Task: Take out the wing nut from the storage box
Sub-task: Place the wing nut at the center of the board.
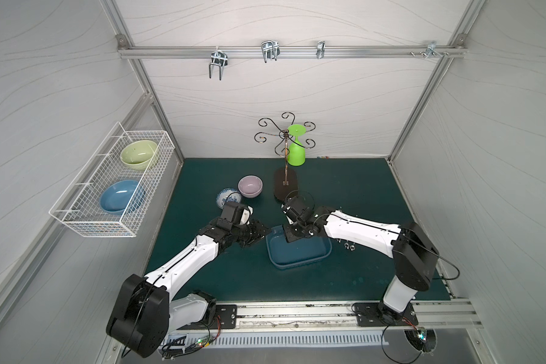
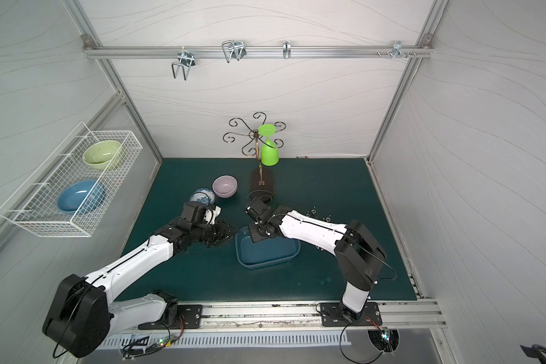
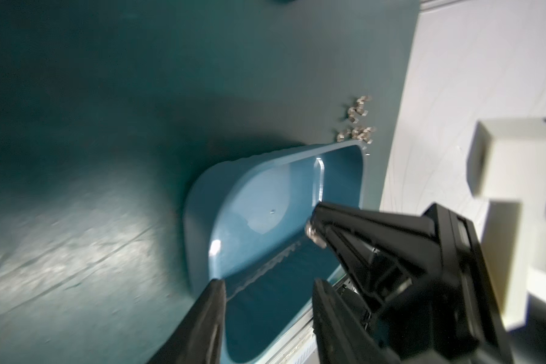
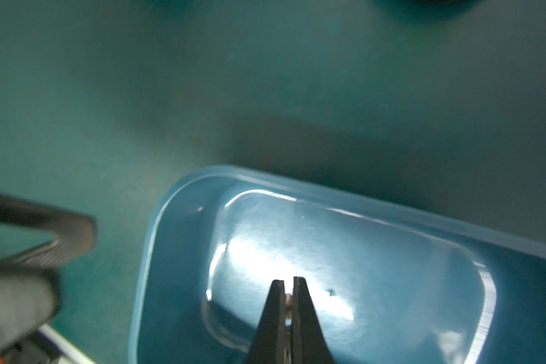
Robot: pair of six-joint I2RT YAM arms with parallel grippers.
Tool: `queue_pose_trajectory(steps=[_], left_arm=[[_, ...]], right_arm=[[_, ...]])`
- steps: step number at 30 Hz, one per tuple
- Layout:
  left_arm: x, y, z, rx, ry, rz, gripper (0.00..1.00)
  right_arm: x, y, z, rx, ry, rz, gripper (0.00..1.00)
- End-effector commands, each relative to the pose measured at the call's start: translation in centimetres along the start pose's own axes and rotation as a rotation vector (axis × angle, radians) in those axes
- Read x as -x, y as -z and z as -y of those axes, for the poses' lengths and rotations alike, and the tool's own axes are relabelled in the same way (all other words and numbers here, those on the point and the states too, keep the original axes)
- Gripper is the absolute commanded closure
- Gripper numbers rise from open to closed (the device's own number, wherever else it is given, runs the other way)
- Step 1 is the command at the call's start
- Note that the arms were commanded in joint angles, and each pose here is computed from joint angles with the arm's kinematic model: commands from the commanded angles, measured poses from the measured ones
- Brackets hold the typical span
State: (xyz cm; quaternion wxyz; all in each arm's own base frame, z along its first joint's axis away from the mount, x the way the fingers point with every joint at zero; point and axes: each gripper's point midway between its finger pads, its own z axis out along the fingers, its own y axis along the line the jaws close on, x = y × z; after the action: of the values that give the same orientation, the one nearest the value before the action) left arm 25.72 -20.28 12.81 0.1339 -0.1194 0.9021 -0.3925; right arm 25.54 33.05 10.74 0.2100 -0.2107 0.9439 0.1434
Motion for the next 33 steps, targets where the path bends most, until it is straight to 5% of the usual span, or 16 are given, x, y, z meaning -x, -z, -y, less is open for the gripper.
queue_pose_trajectory(steps=[1, 8, 14, 20, 33], left_arm=[[1.3, -0.6, 3.6, -0.046, -0.093, 0.027, 0.51], [-0.6, -4.2, 9.4, -0.110, -0.226, -0.064, 0.51], [-3.0, -7.2, 12.8, -0.172, -0.317, -0.139, 0.51], [-4.4, -9.2, 14.1, -0.203, -0.348, -0.198, 0.51], [-5.3, -9.0, 13.0, -0.189, -0.373, -0.226, 0.50]], right_arm=[[-0.3, 1.9, 6.5, -0.150, -0.109, 0.015, 1.00], [-2.1, 6.6, 19.5, -0.398, -0.412, 0.114, 1.00], [-4.4, 8.5, 26.7, -0.519, -0.625, 0.195, 1.00], [-6.2, 6.7, 30.4, -0.497, -0.814, 0.166, 1.00], [-8.9, 3.0, 32.1, -0.510, -0.873, 0.059, 1.00]])
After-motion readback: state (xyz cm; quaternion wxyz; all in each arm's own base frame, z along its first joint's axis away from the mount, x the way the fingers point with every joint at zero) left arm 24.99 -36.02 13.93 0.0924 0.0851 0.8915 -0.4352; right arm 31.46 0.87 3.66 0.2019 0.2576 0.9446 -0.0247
